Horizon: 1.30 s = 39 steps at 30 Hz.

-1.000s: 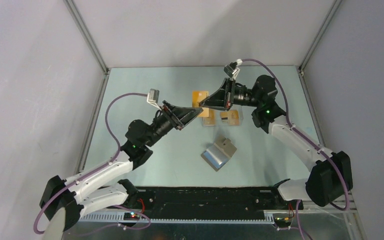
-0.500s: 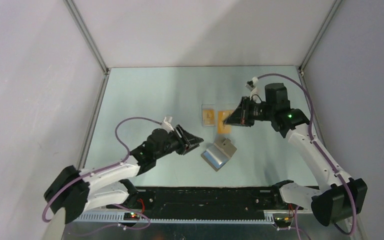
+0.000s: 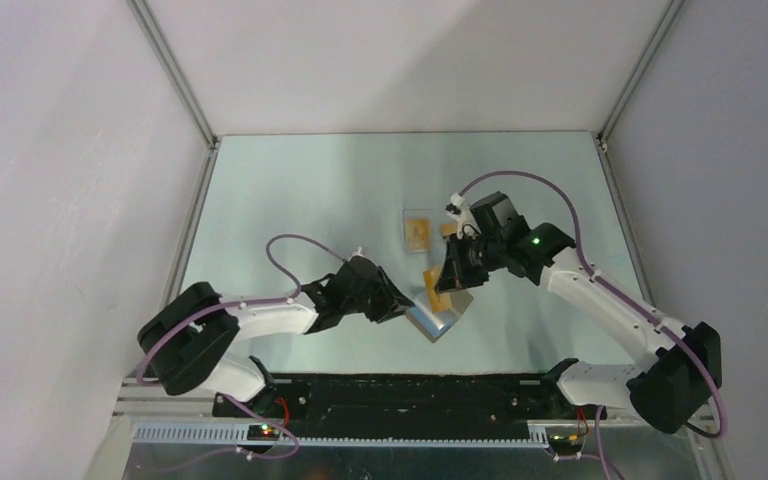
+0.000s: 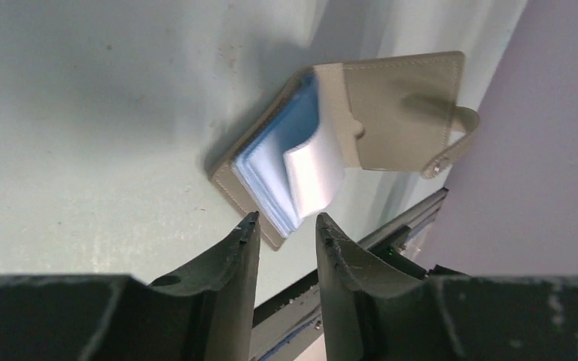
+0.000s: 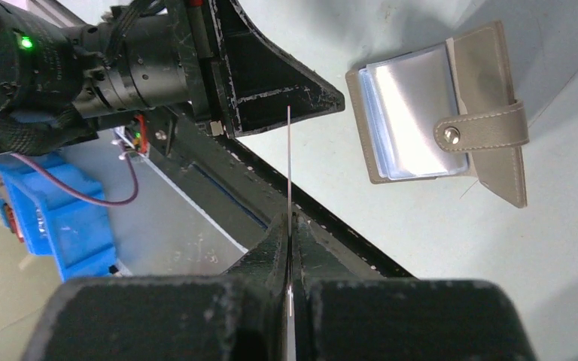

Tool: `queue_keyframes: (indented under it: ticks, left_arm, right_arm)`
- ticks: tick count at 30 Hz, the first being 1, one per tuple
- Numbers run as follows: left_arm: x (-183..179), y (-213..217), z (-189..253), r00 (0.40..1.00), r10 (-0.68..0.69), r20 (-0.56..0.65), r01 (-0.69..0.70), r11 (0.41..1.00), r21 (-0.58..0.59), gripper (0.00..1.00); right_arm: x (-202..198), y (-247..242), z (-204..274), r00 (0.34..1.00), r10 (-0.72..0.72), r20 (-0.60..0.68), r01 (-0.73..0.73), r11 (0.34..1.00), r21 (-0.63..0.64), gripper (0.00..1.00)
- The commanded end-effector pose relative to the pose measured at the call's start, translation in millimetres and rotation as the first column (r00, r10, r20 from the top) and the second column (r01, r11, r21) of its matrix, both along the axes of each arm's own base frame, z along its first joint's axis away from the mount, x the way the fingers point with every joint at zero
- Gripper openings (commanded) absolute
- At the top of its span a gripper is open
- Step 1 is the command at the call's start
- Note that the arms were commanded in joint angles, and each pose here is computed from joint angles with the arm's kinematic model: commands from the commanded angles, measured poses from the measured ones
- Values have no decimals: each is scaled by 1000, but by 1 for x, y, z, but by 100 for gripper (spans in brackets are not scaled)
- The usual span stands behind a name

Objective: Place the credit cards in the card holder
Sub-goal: Insert the credit card into the card slot.

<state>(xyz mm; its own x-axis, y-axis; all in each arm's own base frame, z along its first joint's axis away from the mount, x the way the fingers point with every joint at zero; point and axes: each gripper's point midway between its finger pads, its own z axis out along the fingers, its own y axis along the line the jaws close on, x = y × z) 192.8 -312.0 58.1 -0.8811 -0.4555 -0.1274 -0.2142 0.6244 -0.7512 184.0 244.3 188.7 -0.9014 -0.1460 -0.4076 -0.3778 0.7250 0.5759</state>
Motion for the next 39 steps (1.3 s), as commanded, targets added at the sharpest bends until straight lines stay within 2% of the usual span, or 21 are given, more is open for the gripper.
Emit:
queue_keyframes:
  ticks: [1, 6, 11, 23, 32, 39]
  left_arm:
    - [5, 4, -14, 1000, 11, 3, -11, 997, 82, 38]
    - [6, 1, -28, 1000, 7, -21, -5, 994, 113, 35]
    - [7, 4, -35, 1000, 12, -24, -9, 991, 136, 34]
    - [5, 9, -50, 998, 29, -51, -20, 985, 172, 29]
    - [3, 13, -57, 996, 37, -78, -21, 979, 202, 20]
    - [2, 15, -61, 995, 39, -89, -18, 974, 224, 12]
  right_arm:
    - [6, 8, -24, 1000, -15, 13, 16, 998, -67, 0]
    - [8, 15, -54, 998, -39, -53, 32, 990, -138, 0]
    - [10, 19, -72, 997, -47, -69, 33, 982, -185, 0]
    - [6, 45, -89, 1000, 17, -21, -22, 969, -246, 0]
    - [23, 51, -114, 1000, 13, 23, 0, 876, -483, 0]
    - [33, 44, -120, 1000, -2, 26, 16, 828, -560, 0]
